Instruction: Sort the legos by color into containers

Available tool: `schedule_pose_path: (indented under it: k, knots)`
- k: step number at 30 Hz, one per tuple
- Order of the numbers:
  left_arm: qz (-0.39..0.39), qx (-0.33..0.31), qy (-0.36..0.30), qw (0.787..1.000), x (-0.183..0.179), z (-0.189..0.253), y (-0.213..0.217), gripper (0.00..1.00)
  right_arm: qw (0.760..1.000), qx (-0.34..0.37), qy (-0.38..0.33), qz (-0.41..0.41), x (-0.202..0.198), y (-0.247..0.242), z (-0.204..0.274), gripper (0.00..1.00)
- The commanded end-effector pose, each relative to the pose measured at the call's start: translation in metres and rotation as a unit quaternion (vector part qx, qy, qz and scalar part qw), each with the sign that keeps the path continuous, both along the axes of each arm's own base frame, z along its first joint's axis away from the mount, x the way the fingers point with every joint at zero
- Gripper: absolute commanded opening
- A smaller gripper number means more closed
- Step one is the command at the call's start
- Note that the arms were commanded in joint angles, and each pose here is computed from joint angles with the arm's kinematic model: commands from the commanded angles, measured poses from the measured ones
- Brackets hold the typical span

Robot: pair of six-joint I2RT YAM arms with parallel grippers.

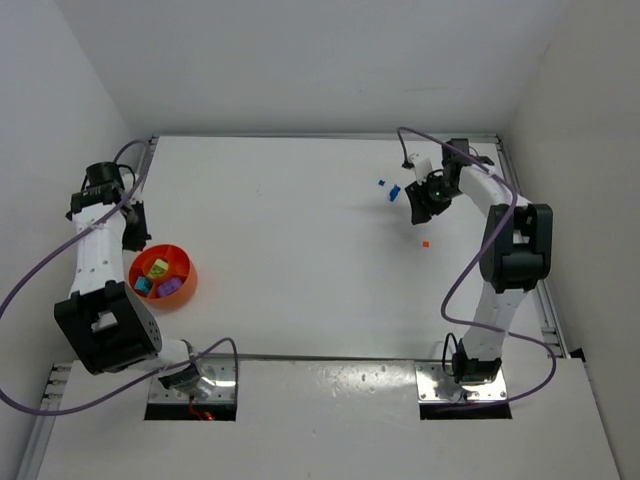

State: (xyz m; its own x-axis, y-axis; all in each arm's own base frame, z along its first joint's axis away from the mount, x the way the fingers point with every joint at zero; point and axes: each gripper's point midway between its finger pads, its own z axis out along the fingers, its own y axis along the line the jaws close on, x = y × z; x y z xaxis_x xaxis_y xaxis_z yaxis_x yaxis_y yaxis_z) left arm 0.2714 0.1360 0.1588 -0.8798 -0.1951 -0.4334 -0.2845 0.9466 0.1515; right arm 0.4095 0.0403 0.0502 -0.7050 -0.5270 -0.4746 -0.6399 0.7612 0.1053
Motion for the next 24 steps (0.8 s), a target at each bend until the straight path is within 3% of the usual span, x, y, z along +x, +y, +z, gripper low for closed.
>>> schedule_pose_path:
  k: [1,9,20,24]
  knots:
    - [0.048,0.018,-0.023,0.998,-0.007,0.009,0.008,0.0,0.999,0.033,-0.001,-0.012,0.016,0.013,0.015,0.49]
    - [0.094,0.023,-0.03,0.995,0.0,-0.005,0.02,0.0,0.998,0.05,0.003,-0.037,0.03,0.025,0.023,0.49]
    - [0.085,-0.017,0.003,0.996,0.014,-0.038,0.015,0.0,0.999,0.038,-0.003,-0.026,0.027,0.034,0.024,0.49]
    - [0.083,-0.022,0.003,0.996,0.02,-0.041,0.015,0.07,0.999,0.033,0.002,-0.024,0.023,0.036,0.02,0.51]
